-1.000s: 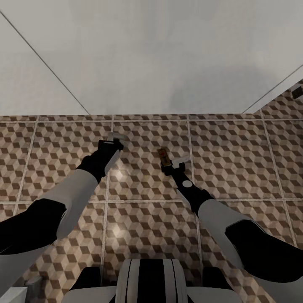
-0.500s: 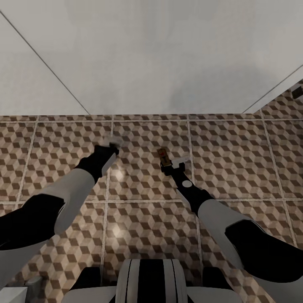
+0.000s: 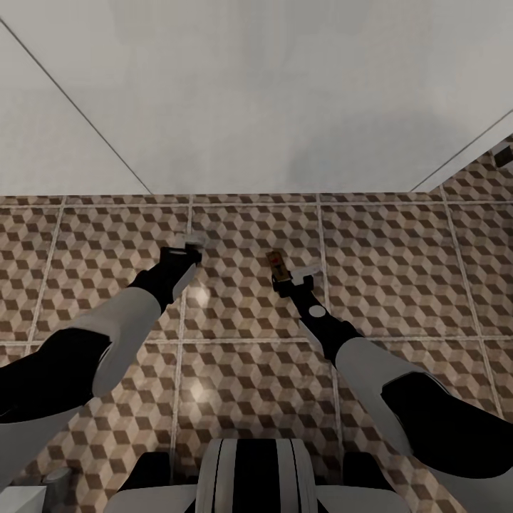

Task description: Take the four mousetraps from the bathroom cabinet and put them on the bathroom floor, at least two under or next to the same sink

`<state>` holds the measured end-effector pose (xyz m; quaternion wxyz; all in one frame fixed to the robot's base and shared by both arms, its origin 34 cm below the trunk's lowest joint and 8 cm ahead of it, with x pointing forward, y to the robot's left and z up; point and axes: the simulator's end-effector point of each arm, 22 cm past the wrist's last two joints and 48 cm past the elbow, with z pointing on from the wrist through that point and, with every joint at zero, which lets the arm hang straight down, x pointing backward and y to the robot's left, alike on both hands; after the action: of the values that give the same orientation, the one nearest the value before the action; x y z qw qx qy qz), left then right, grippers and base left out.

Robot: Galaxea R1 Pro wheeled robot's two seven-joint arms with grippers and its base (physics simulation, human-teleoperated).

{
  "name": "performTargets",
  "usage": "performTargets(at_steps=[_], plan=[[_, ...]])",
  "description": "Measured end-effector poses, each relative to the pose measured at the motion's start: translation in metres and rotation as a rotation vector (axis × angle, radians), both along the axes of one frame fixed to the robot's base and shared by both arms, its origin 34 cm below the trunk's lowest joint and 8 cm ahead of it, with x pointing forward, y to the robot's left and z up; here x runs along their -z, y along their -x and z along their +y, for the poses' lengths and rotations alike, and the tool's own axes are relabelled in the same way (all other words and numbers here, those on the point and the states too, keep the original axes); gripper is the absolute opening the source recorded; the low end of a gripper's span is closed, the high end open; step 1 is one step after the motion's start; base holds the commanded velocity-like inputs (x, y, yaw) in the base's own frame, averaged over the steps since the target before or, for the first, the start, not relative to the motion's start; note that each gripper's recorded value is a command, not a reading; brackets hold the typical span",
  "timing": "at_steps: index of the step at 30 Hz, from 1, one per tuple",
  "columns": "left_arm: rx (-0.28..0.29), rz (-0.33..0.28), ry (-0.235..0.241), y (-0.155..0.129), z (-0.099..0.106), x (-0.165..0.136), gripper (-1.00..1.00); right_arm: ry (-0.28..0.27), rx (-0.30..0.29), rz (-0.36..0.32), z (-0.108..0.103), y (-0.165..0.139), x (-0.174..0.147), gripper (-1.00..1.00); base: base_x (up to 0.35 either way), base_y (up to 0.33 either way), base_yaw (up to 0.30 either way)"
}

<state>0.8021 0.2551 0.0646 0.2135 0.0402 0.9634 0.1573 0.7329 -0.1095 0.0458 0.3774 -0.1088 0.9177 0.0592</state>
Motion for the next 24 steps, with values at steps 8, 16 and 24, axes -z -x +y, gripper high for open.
performTargets(at_steps=[8,16,24], plan=[[-0.001,-0.024,0.011,0.0,-0.005,0.002,-1.0,0.001,-0.001,0.001,0.004,-0.002,-0.002,-1.0,0.0,0.0,0.0],[-0.004,-0.061,0.02,-0.007,-0.007,-0.001,-1.0,0.018,-0.011,0.063,0.011,-0.011,-0.004,-1.0,0.0,0.0,0.0],[0.0,-0.074,0.03,-0.01,-0.014,-0.004,-1.0,0.03,-0.014,0.087,0.016,-0.035,-0.021,-1.0,0.0,0.0,0.0]])
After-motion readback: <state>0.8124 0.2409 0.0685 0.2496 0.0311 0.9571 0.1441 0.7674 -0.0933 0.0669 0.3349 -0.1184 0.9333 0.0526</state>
